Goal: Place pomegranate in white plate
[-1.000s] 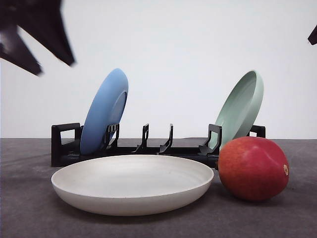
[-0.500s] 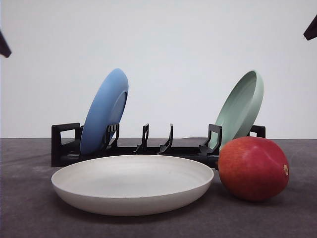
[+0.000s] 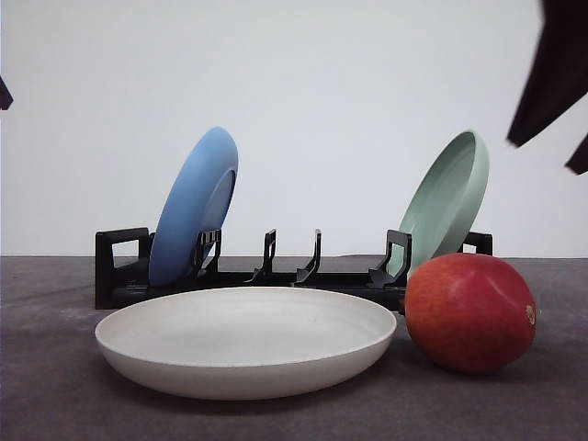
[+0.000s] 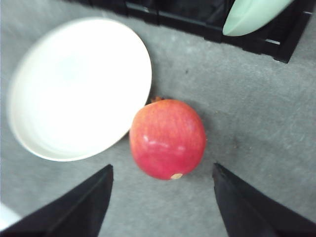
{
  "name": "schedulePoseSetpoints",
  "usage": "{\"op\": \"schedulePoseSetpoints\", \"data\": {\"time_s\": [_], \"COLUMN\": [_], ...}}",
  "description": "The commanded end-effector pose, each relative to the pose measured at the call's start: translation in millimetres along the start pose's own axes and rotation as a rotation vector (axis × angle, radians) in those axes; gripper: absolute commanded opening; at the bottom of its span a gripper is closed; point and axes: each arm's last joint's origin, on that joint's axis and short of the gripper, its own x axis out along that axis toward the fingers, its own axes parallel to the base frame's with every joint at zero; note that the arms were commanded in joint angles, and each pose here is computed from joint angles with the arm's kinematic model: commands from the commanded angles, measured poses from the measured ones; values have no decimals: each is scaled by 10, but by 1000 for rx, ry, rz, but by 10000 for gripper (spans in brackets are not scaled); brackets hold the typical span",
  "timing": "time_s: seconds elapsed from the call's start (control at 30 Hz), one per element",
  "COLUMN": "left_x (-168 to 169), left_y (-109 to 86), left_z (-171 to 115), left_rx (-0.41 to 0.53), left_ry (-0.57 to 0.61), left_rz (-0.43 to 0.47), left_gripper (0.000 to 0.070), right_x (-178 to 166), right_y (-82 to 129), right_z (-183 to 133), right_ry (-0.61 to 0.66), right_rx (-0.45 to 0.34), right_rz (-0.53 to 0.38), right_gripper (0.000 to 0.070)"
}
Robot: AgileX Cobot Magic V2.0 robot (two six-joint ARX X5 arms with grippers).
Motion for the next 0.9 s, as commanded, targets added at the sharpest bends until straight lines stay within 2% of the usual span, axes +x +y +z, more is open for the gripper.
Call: {"op": "schedulePoseSetpoints", "data": {"time_s": [0.0, 0.13, 0.23, 0.3, 0.87], "left_x": [4, 4, 4, 4, 4], "left_y": [-4, -4, -4, -4, -4], "left_z": [20, 20, 20, 19, 19], "left_rx": [1, 1, 1, 1, -4], "left_ry": [-9, -9, -9, -9, -9], "left_rz": [-7, -7, -7, -7, -7], "left_gripper": [471, 470, 470, 470, 469], "right_x": [51, 228, 380, 481, 1181], "right_y": [57, 128, 135, 132, 43], "right_z": [95, 223, 282, 299, 187], "right_ry": [11, 52, 70, 86, 315], "right_rx": [-50, -131, -155, -157, -132], "right_rz": [-10, -5, -7, -10, -56], "right_gripper": [454, 518, 639, 669, 670]}}
